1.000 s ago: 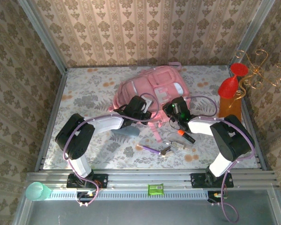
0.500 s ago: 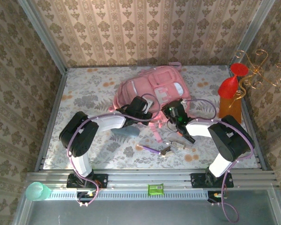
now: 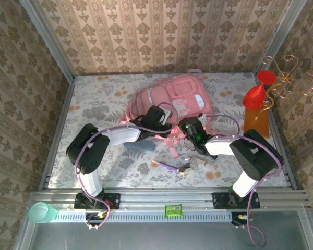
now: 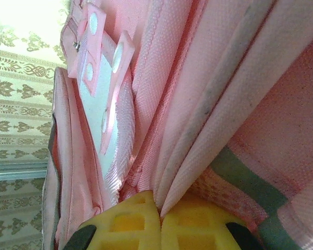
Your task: Pack the student bag
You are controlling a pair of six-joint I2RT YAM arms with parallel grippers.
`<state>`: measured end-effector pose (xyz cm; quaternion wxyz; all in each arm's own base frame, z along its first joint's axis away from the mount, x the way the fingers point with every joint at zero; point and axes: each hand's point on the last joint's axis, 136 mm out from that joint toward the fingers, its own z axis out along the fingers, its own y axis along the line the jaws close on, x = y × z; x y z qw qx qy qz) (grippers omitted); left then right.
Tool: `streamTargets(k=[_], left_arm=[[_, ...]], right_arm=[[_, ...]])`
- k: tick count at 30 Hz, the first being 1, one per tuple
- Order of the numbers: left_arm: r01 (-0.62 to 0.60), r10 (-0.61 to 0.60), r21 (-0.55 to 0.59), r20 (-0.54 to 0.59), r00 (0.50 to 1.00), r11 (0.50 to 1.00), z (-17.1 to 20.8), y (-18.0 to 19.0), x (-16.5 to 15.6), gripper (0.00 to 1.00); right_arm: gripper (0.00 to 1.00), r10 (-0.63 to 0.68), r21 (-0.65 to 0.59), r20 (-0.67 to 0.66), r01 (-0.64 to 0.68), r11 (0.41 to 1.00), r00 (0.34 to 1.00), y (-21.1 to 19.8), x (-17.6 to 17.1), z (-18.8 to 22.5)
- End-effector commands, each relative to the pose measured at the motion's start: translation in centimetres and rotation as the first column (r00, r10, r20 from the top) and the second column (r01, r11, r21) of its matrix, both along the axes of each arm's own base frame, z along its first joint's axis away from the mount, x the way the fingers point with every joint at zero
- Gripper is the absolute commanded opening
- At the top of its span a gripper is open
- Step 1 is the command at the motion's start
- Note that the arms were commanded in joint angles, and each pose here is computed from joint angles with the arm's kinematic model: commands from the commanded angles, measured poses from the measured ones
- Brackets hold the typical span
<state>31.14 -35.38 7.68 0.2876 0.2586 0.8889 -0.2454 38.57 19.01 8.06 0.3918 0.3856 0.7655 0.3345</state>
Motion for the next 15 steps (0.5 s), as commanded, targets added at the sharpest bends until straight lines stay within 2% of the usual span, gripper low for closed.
streamTargets(k=[1,4,6,8,11,15], left_arm=[[-0.032,0.023,0.075,0.117,0.993,0.997,2.1,1.3,1.6,0.0],[-0.151,0.114,0.251,0.155,0.981,0.956,0.0,7.2,2.8,0.0],[-0.217,0.176,0.299,0.159,0.971,0.929,-0.9,11.0,3.4,0.0],[-0.255,0.198,0.341,0.193,0.961,0.905,-0.8,12.9,3.6,0.0],[-0.263,0.201,0.342,0.206,0.958,0.902,-0.3,13.3,4.0,0.0],[-0.255,0.185,0.344,0.223,0.957,0.904,0.5,13.1,4.7,0.0]], right_arm=[[0.0,-0.023,-0.113,-0.021,0.02,0.993,1.0,-2.1,-1.3,-0.8],[0.0,-0.129,-0.247,-0.047,0.113,0.962,0.991,-6.6,-2.1,-1.7],[0.0,-0.186,-0.328,-0.045,0.161,0.931,0.982,-9.1,-2.3,-1.9],[0.0,-0.21,-0.358,-0.041,0.182,0.916,0.977,-10.3,-2.3,-1.8],[0.0,-0.199,-0.355,-0.026,0.177,0.918,0.98,-10.5,-1.7,-1.2],[0.0,-0.112,-0.37,-0.015,0.099,0.924,0.994,-9.3,-0.3,0.4]])
